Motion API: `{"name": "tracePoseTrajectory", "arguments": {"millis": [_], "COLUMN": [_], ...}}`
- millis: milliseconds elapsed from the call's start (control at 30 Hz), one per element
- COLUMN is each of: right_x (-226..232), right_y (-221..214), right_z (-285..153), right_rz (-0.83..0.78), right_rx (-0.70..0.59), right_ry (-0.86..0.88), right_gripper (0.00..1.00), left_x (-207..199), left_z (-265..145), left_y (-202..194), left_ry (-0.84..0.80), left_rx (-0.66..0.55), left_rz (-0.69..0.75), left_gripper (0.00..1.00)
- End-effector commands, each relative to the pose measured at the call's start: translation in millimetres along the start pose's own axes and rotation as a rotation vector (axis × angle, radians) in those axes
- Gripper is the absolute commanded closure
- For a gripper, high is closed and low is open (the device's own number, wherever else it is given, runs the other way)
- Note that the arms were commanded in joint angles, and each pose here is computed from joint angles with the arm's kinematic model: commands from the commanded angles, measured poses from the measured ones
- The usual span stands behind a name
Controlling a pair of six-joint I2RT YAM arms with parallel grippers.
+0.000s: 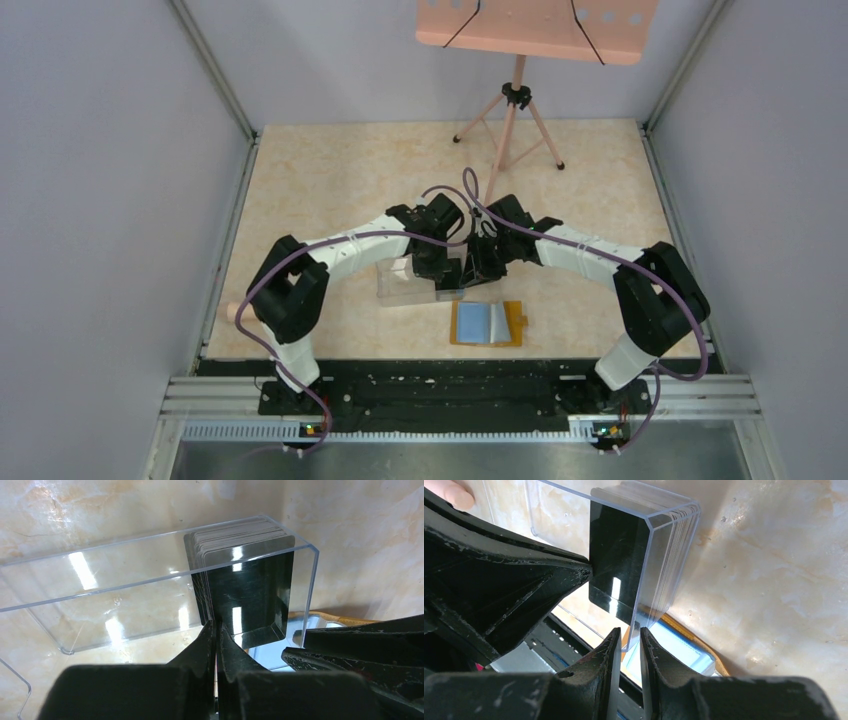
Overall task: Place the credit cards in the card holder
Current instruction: Pick up the credit card from the storage box.
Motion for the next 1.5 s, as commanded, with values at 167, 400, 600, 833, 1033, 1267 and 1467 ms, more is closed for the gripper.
{"name": "tracePoseTrajectory", "arguments": {"millis": [167,400,600,833,1033,1267,1467], "right_x": [6.6,6.7,6.7,6.6,6.5,6.0,5.9], "right_y": [-0.4,-0.9,-0.5,-0.8,-0.9,-0.9,-1.3], "right_z": [3.0,3.1,2.6,2.5,2.7,2.7,3.1], "right_rz": [-0.027,-0.029,-0.028,-0.028,-0.027,-0.027,-0.027], "right_rx": [0.006,0.007,0.005,0.006,0.006,0.006,0.007], "right_ry": [0.028,0.028,0.029,0.028,0.028,0.027,0.026], "right_gripper": [0.80,0.80,0.80,0.80,0.80,0.80,0.80], "left_x": [-22.6,-24.7,-30.8,-32.7,-33.5,-37.4,-39.1], "left_z": [-30.9,-33.7,-38.8,-46.1,-44.4,-48.1,-42.6], "left_y": [18.0,19.0,20.5,23.4,22.5,23.1,19.7], "left_ry": [-0.099,-0.106,-0.138,-0.155,-0.162,-0.198,-0.212], "left_rx": [-0.096,-0.102,-0.110,-0.129,-0.126,-0.151,-0.132], "left_rz": [0.010,0.014,0.009,0.004,0.002,-0.006,-0.005], "left_gripper": [1.00,1.00,0.93,0.91,0.90,0.85,0.78]}}
Point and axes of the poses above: each gripper's point midway between its finger pads, its own z axis out along the fingers, its own x axis along the line the jaws close on, y = z × x, the point moved 1 cm from there along -z, back along the fingers, and after that the axes turned 5 degrees about -z, right-handed, at the moved point
